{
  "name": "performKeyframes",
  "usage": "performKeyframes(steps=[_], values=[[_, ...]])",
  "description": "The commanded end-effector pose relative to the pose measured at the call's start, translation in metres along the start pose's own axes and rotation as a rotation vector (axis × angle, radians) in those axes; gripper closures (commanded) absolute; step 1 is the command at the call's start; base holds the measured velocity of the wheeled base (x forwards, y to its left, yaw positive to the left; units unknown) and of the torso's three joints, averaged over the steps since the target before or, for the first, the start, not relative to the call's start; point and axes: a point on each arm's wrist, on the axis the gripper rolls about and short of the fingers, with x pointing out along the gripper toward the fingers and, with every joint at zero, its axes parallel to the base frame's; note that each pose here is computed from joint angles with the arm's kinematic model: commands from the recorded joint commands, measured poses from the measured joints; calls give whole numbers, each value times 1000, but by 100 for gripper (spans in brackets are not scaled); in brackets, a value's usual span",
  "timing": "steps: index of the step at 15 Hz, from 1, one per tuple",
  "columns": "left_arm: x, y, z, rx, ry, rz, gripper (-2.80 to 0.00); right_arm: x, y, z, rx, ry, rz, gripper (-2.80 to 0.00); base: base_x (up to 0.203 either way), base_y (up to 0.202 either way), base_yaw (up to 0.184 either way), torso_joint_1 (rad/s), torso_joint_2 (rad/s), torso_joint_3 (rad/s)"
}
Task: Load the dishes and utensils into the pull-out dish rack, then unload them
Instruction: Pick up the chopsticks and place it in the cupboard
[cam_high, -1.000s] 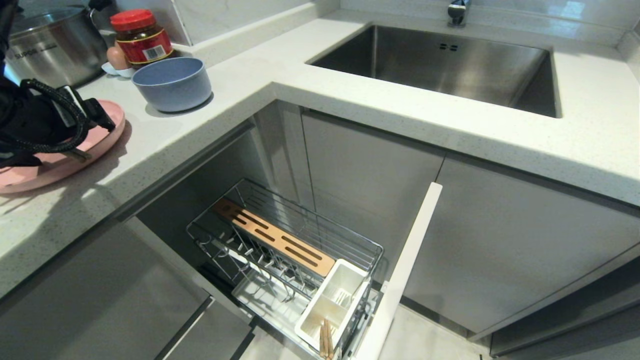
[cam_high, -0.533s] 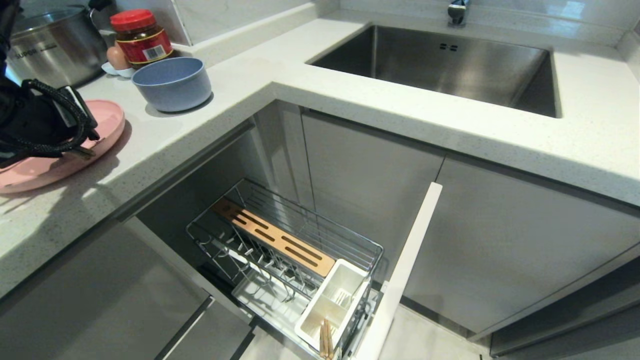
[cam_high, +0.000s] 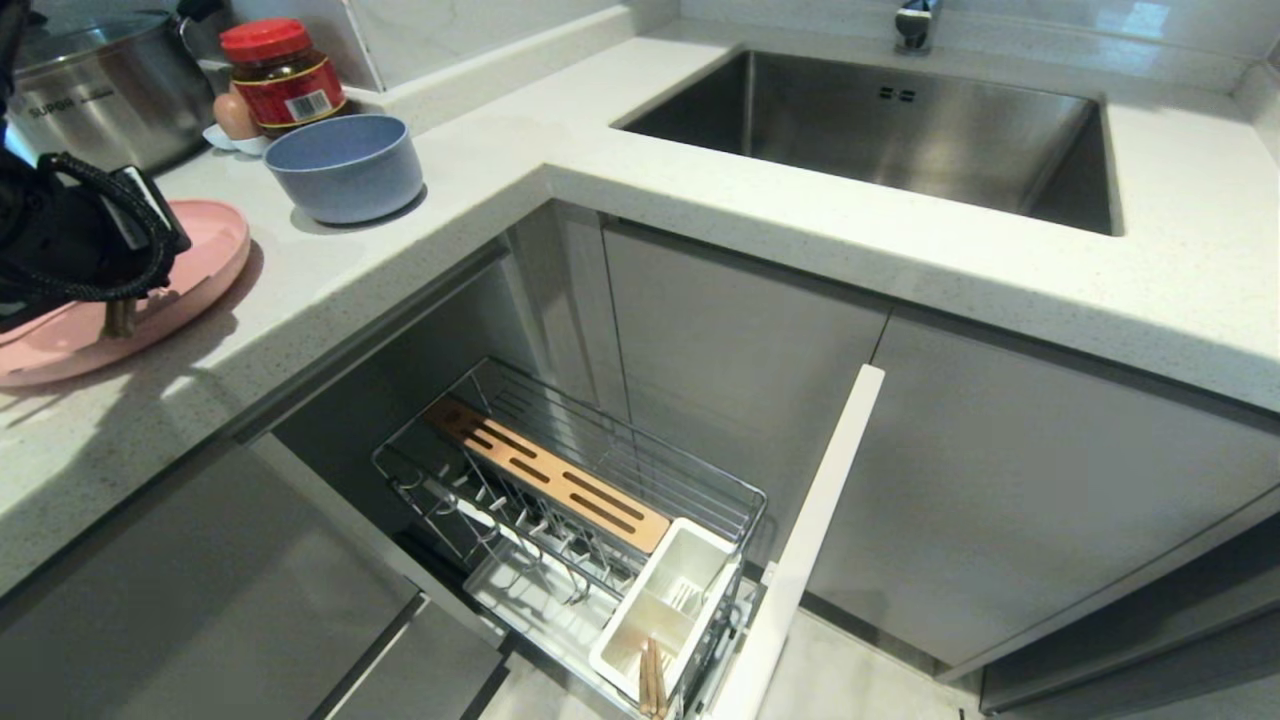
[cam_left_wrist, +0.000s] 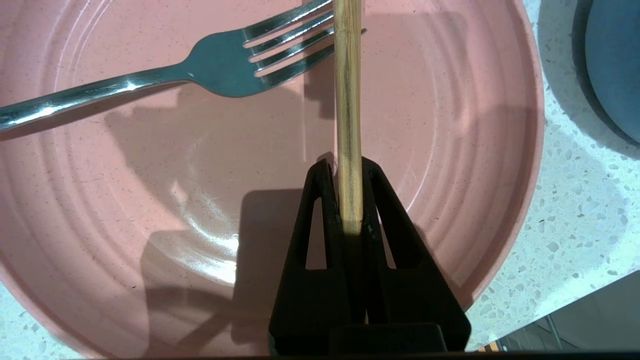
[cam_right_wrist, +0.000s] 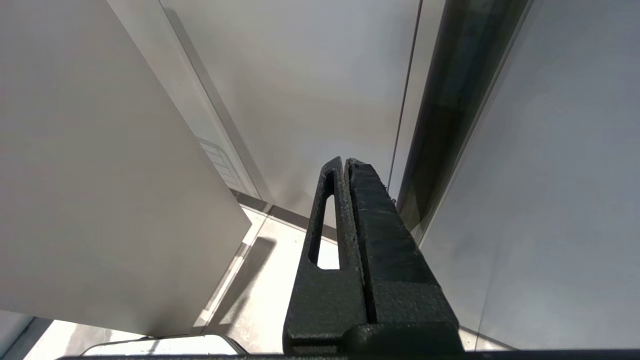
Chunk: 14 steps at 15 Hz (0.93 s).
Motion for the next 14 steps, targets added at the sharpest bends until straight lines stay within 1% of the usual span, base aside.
performKeyframes(steps=[1, 3, 7, 9, 11, 12, 14], values=[[-7, 3, 2, -14, -17, -5, 0, 0, 0, 0, 1, -3, 0, 0, 0, 0, 0, 0, 0, 0], [-23, 9, 7, -40, -54, -27, 0, 0, 0, 0, 1, -3, 0, 0, 0, 0, 0, 0, 0, 0], [-66, 27, 18, -115, -150, -99, 0, 0, 0, 0, 1, -3, 0, 0, 0, 0, 0, 0, 0, 0], [-95, 32, 17, -151, -183, -193, 0, 0, 0, 0, 1, -3, 0, 0, 0, 0, 0, 0, 0, 0], [-123, 38, 15, -194, -198, -312, 0, 0, 0, 0, 1, -3, 0, 0, 0, 0, 0, 0, 0, 0], [-135, 40, 12, -199, -188, -383, 0, 0, 0, 0, 1, -3, 0, 0, 0, 0, 0, 0, 0, 0], [-156, 43, 5, -194, -142, -537, 0, 0, 0, 0, 1, -3, 0, 0, 0, 0, 0, 0, 0, 0]])
